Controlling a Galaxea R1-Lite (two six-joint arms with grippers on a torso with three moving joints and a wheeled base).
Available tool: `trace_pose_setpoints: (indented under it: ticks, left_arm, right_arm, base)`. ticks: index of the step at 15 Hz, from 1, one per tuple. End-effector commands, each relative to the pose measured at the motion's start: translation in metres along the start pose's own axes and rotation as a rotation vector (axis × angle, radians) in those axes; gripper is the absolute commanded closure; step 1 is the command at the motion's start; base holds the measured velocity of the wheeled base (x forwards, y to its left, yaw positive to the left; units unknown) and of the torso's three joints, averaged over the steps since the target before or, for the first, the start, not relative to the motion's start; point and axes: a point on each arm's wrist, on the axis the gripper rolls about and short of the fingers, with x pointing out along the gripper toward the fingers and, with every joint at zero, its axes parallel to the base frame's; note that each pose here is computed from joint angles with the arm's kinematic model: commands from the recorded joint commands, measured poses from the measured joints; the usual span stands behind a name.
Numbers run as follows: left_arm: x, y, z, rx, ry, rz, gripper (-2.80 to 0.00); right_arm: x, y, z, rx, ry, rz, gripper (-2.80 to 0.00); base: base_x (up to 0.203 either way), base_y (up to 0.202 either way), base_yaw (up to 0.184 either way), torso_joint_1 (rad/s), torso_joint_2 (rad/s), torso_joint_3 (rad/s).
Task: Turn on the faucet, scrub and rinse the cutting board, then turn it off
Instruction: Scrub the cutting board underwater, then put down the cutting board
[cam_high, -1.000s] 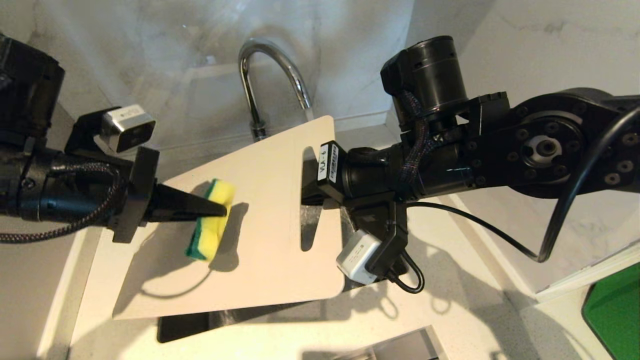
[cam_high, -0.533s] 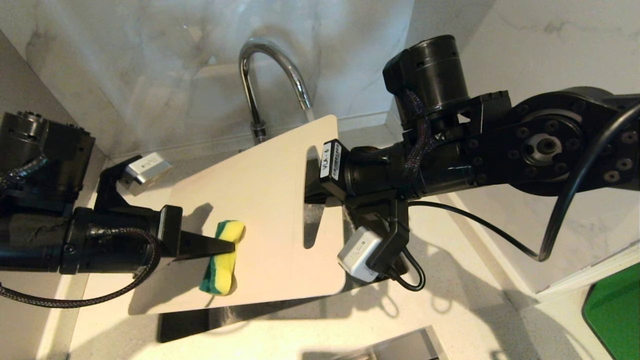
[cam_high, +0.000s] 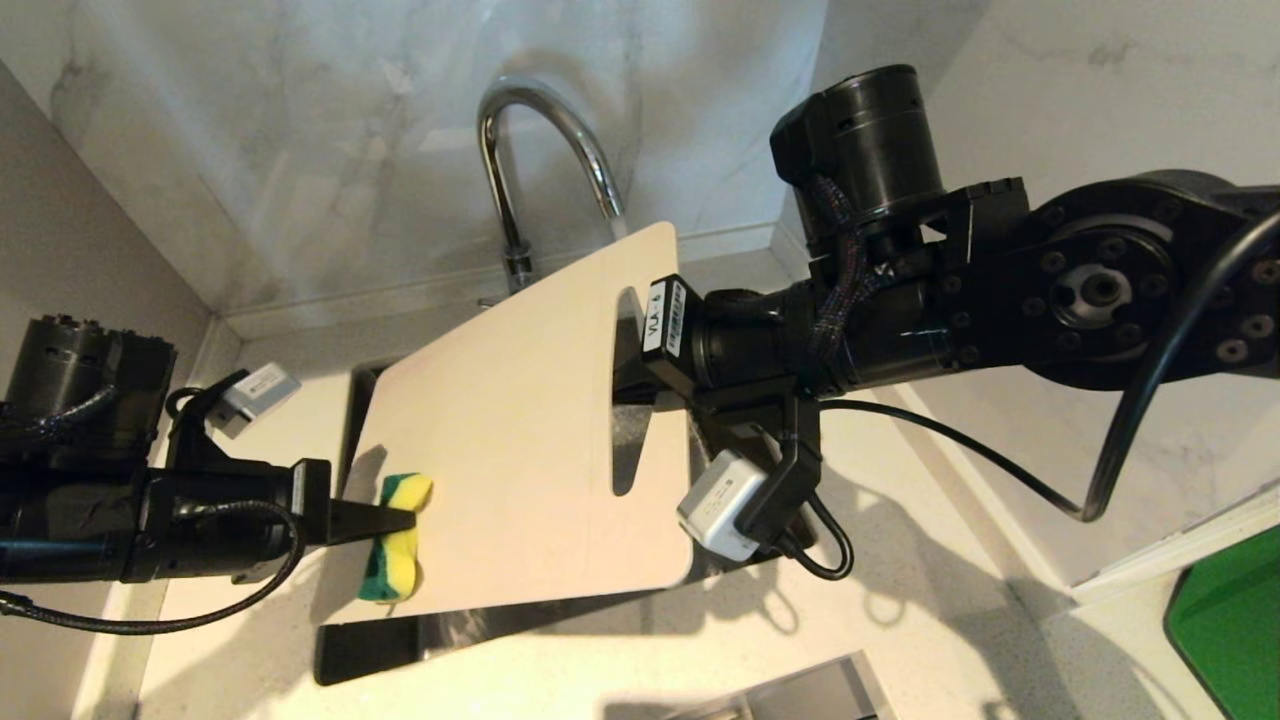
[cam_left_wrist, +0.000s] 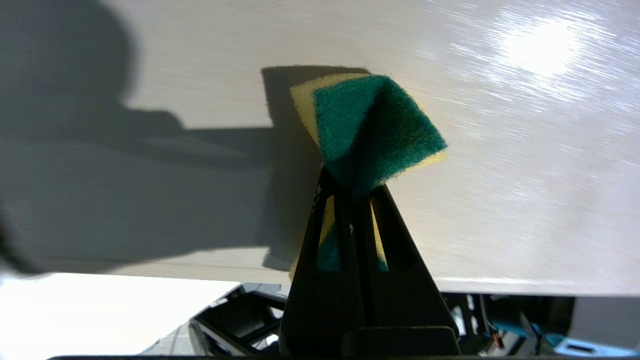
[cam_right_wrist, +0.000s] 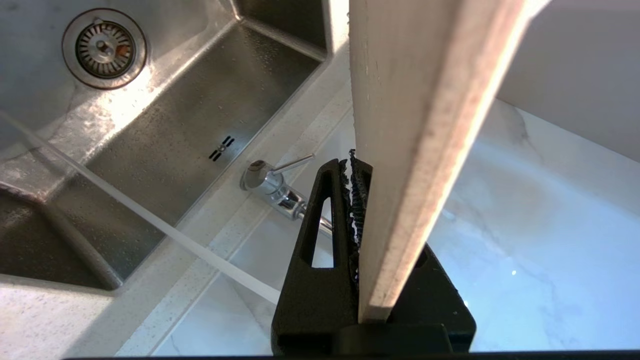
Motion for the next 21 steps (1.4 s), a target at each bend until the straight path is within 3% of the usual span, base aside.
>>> trace_pose_setpoints:
  ticks: [1,6,9,14,18,21]
  left_arm:
    - [-0.005,0.029,0.003,-0.053,-0.014,0.043,0.00]
    - [-0.027,0.087,0.003,-0.114,-0.040,0.095,0.00]
    - [-0.036,0.101,0.006,-0.121,-0.063,0.099,0.00]
    - [-0.055,0.080,0.035,-0.070,-0.171,0.068,0.00]
    - [-0.094,0.037,0.070,-0.056,-0.246,0.030,0.00]
    - [-0.118,0.012,0.080,-0.041,-0.274,0.014,0.00]
  right_arm:
    - [-0.001,-0.001,0.000,-0.015,0.000,-0.006,0.00]
    - [-0.003,-0.002,0.000,-0.012,0.001,-0.009,0.00]
    - [-0.005,-0.002,0.001,-0.012,0.001,-0.009,0.00]
    - [-0.012,-0.003,0.004,-0.012,0.003,-0.008,0.00]
    - [-0.017,-0.002,0.009,0.008,0.021,-0.026,0.00]
    - [-0.022,0.002,0.014,0.039,0.047,-0.046,0.00]
  base:
    - [0.000,0.000,0.000,0.000,0.00,0.000]
    - [0.000,0.000,0.000,0.000,0.00,0.000]
    - [0.000,0.000,0.000,0.000,0.00,0.000]
    - [0.000,0.000,0.000,0.000,0.00,0.000]
    - [0.000,0.000,0.000,0.000,0.00,0.000]
    - [0.000,0.000,0.000,0.000,0.00,0.000]
